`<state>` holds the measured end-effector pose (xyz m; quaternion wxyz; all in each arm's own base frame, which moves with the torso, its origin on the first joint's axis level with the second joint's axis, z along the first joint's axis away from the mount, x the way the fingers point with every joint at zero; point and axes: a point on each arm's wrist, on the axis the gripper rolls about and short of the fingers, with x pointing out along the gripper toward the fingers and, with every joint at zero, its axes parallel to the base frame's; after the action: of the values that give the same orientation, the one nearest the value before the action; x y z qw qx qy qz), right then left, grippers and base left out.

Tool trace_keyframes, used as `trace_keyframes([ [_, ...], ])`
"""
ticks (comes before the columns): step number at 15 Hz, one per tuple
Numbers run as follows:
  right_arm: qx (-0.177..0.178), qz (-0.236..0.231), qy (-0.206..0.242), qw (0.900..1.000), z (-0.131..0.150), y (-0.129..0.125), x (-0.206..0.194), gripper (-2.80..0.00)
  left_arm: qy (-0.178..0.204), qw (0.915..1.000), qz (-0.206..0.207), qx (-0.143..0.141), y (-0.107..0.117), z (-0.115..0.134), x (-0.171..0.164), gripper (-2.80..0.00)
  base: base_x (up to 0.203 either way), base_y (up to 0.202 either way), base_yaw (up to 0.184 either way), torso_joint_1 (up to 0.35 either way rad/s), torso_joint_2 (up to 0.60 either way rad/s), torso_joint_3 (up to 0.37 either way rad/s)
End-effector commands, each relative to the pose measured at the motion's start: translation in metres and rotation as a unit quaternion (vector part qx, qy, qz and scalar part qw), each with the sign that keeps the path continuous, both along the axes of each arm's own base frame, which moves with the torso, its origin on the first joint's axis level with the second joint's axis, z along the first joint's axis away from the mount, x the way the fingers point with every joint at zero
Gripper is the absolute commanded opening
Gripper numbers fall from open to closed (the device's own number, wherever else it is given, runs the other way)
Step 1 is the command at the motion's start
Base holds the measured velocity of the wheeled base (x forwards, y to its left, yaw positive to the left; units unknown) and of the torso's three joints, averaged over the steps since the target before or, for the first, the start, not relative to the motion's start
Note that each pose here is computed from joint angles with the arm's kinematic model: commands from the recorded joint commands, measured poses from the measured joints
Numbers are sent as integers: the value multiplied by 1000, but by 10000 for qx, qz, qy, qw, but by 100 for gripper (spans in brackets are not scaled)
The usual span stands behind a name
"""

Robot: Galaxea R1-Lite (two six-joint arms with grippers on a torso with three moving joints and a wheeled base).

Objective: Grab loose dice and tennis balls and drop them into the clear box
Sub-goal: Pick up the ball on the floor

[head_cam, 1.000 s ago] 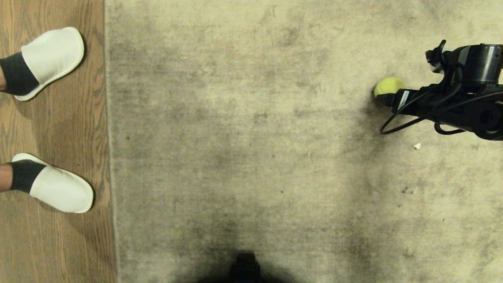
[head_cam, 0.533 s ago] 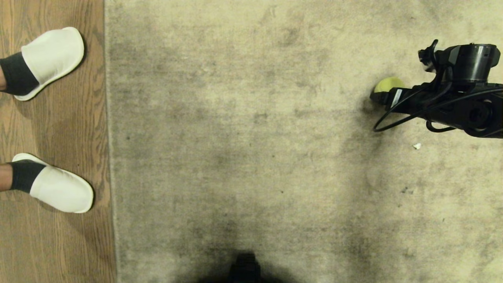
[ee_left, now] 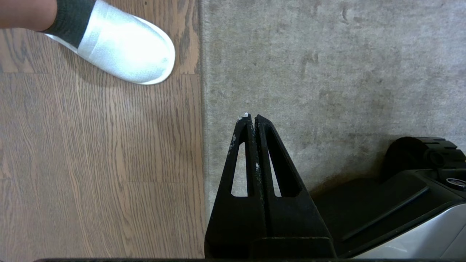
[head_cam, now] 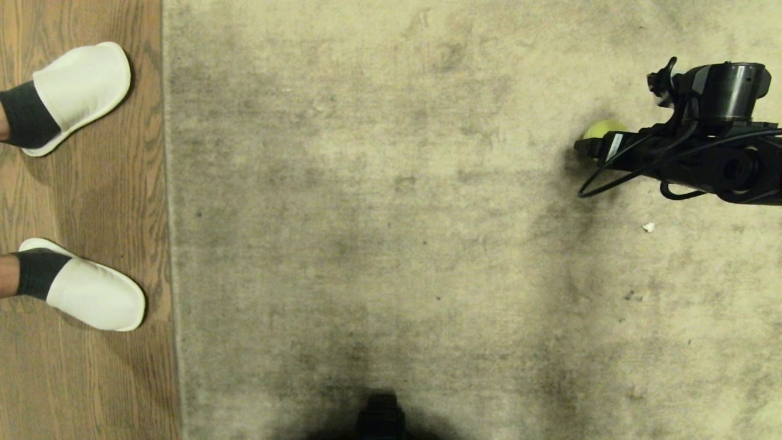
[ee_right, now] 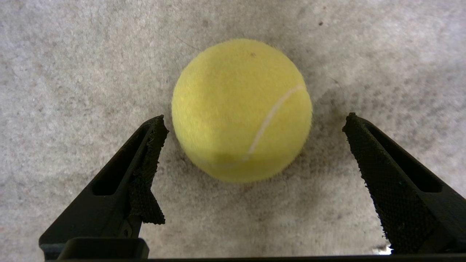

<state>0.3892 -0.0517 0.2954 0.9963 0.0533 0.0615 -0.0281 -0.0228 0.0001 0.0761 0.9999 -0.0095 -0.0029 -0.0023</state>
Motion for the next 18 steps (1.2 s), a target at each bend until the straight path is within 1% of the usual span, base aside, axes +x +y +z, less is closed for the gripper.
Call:
trace_keyframes([
  [1,2,-1,-18,10000,0,-1,4,0,6,10000,-8,-5,0,0,0,-280,0,0,0,0,0,0],
  [7,1,-9,-18,10000,-1,-2,9,0,6,10000,-1,-5,0,0,0,-280,0,0,0,0,0,0],
  [12,-4,-10,-113,9999,9,-2,11,0,6,10000,-1,-3,0,0,0,-280,0,0,0,0,0,0],
  [18,22,-3,19,10000,6,-2,15,0,6,10000,-1,-5,0,0,0,-280,0,0,0,0,0,0],
])
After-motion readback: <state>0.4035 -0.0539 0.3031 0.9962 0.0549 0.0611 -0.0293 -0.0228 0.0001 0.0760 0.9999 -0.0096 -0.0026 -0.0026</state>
